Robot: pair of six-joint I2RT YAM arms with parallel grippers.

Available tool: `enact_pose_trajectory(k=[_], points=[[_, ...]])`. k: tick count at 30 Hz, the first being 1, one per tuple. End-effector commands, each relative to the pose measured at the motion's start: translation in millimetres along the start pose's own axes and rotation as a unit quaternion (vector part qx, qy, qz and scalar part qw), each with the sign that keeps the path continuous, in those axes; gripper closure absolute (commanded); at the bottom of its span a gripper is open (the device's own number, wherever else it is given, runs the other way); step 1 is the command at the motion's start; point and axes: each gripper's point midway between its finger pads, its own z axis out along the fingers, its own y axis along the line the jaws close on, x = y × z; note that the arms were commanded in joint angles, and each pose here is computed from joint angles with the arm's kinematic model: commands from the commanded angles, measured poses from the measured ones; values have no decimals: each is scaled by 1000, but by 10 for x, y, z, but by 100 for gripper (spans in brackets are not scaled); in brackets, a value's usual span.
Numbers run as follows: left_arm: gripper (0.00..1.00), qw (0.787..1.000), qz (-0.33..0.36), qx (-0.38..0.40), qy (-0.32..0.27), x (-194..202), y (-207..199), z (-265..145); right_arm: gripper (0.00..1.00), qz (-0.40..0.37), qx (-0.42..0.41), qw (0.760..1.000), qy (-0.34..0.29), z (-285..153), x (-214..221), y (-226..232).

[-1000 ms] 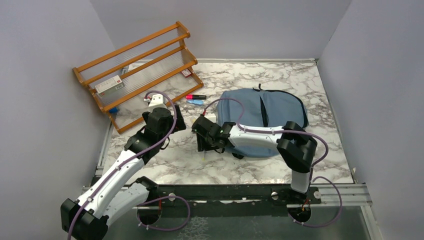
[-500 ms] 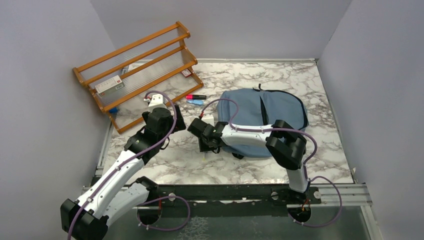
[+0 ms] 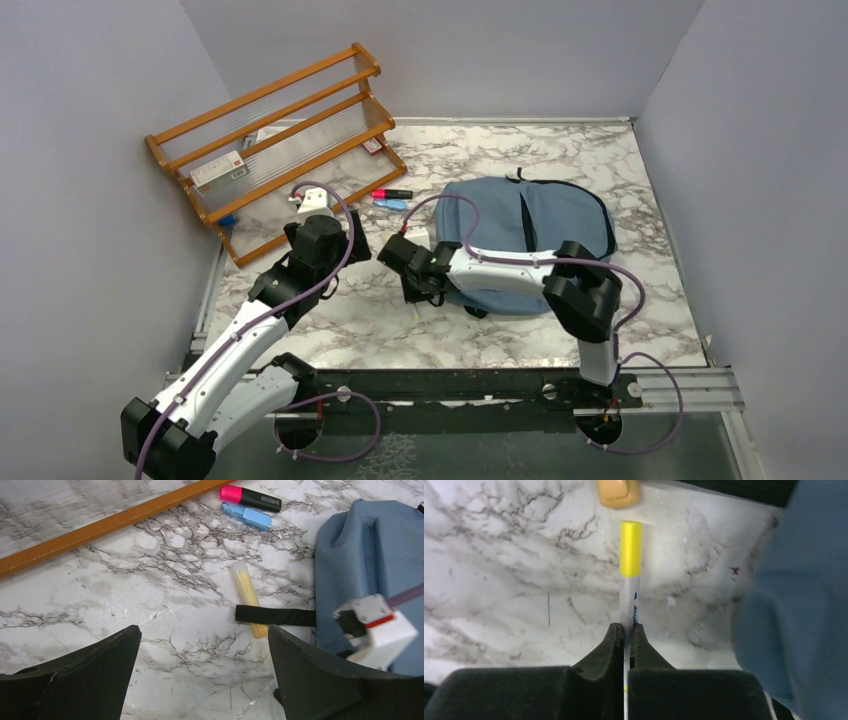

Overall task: Pack the student bag
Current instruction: Pick up the stationery from the center of the board, then place the stationery in the student bag.

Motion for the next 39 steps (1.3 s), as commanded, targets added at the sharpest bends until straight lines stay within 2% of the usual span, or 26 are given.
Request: enact_pose_trajectory(k=[1,5,8,11,14,16,18,20,22,26,29,31,34,36,39], points=[[1,1000,8,-14,-12,-51,84,-36,99,-7,-59,994,-87,-654,-397,69],[1,1000,9,-3,-7,-35,51,-48,99,-24,-104,986,-128,-1005,-629,60],[1,1000,10,8,1,-18,4,-39,99,-108,-148,969,-164,-1187,-718,134],[1,1000,13,22,11,-20,-77,-22,99,-155,-126,965,-168,-1175,-718,-31],[1,999,28,32,18,-67,-158,13,99,-170,-98,971,-137,-1123,-733,-270],[1,999,38,33,18,-138,-200,37,99,-147,-68,980,-117,-1122,-767,-488],[1,998,45,35,17,-203,-249,64,99,-89,-92,986,-111,-1167,-838,-672],[1,998,47,36,18,-261,-301,98,99,-40,-186,976,-109,-1324,-893,-690],[1,998,45,43,19,-321,-368,117,99,-9,-229,966,-119,-1481,-955,-764],[1,997,35,58,30,-317,-480,170,99,23,-203,971,-124,-1613,-989,-963],[2,996,27,73,41,-287,-569,203,99,13,-184,971,-154,-1663,-1046,-1129],[2,995,25,88,47,-297,-647,210,99,13,-161,970,-179,-1686,-1129,-1316],[4,993,22,107,49,-351,-746,192,99,28,-140,973,-181,-1673,-1185,-1598],[6,991,22,120,50,-386,-813,183,99,54,-149,973,-166,-1673,-1189,-1746],[11,987,22,149,55,-405,-949,174,99,105,-235,951,-171,-1755,-1214,-1848]])
